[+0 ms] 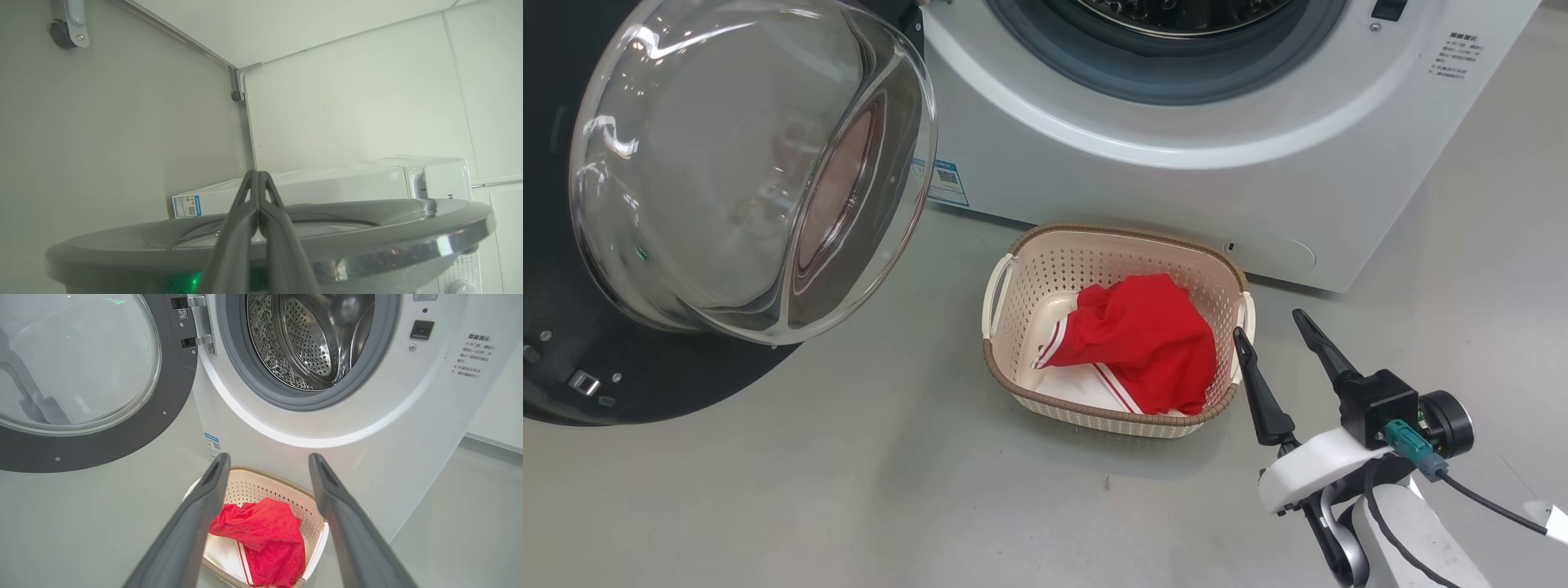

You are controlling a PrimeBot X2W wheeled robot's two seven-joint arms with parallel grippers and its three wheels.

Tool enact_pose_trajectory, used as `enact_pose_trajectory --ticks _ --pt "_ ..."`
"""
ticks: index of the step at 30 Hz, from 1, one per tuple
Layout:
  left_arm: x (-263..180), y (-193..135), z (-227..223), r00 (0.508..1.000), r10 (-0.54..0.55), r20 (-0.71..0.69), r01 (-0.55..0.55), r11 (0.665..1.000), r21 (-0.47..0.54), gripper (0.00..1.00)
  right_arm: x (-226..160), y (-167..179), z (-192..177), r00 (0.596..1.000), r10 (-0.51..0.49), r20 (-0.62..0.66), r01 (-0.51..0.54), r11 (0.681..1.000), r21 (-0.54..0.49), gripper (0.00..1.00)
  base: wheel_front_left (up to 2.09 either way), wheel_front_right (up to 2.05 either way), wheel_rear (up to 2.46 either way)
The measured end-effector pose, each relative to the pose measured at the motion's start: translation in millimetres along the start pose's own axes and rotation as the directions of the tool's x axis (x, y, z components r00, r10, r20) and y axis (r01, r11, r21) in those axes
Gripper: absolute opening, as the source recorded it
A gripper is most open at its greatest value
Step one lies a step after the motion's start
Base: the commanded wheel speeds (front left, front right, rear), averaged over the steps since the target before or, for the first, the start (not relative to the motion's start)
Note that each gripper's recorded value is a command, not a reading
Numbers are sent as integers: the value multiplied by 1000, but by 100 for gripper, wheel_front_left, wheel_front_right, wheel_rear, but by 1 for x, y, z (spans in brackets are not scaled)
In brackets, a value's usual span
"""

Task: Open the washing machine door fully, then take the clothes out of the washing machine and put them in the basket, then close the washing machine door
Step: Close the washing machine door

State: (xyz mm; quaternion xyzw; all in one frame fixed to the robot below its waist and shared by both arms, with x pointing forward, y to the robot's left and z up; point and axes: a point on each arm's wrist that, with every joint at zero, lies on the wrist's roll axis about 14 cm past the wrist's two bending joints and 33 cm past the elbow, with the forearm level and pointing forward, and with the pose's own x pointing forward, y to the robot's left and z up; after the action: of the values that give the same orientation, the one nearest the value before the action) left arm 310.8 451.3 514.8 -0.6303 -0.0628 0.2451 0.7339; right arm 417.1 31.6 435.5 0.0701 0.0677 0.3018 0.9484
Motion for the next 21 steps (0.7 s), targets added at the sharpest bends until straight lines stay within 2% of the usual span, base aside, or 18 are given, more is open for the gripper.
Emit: enact_pose_trajectory --ticks 4,16,21 --pt "-1 -8 0 998 -56 -20 56 998 -19 0 2 1 3 1000 3 7 -3 1000 -3 100 0 0 0" --pt "-8 -14 -14 982 -128 -140 121 991 -57 0 3 2 5 1000 8 10 -8 1000 -9 100 0 0 0" --pt "-12 -20 -29 961 -176 -213 153 981 -119 0 3 3 6 1000 11 12 -10 1000 -13 100 0 0 0"
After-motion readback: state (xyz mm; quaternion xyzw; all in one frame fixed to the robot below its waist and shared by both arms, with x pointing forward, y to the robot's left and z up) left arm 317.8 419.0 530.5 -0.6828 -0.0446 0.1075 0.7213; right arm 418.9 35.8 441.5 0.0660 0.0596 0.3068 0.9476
